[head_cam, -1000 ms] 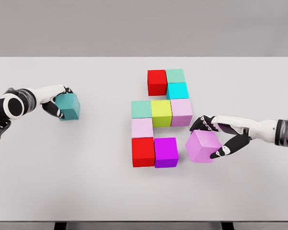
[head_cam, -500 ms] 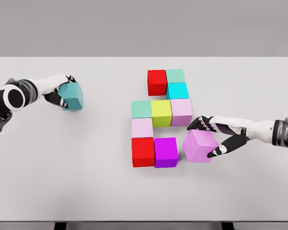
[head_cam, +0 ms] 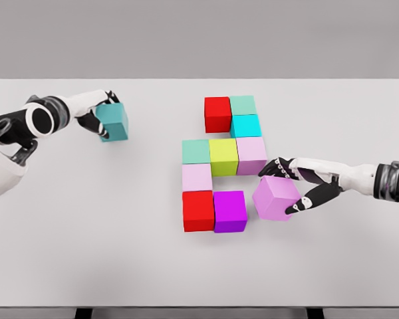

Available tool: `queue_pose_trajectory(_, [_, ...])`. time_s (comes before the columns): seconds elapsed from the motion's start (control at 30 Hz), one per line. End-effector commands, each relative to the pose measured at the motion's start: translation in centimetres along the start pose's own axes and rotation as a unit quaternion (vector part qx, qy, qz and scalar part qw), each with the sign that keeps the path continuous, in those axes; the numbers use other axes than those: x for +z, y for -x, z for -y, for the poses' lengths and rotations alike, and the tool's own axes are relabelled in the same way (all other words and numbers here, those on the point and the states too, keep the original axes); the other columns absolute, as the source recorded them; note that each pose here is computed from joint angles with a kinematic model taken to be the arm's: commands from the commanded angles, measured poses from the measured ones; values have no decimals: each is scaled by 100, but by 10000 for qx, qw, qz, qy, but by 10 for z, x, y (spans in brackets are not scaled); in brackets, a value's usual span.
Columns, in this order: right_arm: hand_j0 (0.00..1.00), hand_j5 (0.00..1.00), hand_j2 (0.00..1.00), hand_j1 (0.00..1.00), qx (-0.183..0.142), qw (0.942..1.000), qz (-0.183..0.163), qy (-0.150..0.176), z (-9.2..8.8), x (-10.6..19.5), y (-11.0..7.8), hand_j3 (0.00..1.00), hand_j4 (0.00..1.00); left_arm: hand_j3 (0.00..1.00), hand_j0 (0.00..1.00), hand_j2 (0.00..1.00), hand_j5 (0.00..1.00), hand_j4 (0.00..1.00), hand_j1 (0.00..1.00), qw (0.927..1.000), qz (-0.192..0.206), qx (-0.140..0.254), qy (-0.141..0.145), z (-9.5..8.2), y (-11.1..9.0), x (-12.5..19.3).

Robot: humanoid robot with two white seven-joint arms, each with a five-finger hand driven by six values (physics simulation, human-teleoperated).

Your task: Assemble the squares on the desktop into the number 2

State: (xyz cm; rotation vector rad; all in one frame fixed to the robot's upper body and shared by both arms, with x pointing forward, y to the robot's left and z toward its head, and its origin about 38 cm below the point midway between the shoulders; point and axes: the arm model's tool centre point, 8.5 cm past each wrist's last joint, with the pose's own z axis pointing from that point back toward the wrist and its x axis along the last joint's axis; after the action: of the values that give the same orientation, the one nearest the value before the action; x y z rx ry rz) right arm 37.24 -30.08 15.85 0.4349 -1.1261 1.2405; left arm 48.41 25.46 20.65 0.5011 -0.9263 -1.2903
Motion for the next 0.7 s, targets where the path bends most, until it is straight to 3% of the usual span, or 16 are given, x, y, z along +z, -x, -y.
queue_pose_trajectory(0.0, [48,48,48,48,-29,10000,27,12,0,0,0,48,48,40,40,40,40,40,40,10000,-25,53,35,3,-2,-8])
queue_pose_trajectory(0.57, [49,49,49,49,-47,9998,203,-65,-5,-13,-6,49,49,37,37,37,37,37,37,9999,63,70,-91,-6,-44,-33])
queue_pose_trajectory(0.6, [70,70,70,70,-29,9998,209,-68,-5,-12,-7,70,70,37,37,37,37,37,37,9999,95,76,-85,-5,-48,-34])
queue_pose_trajectory(0.63, [100,100,100,100,-30,9998,188,-63,-4,-11,-6,100,100,37,37,37,37,37,37,9999,112,77,-87,-6,-49,-34])
queue_pose_trajectory(0.67, [100,100,100,100,-9,9997,218,-66,-5,-11,-7,100,100,37,37,37,37,37,37,9999,111,101,-65,-5,-52,-37])
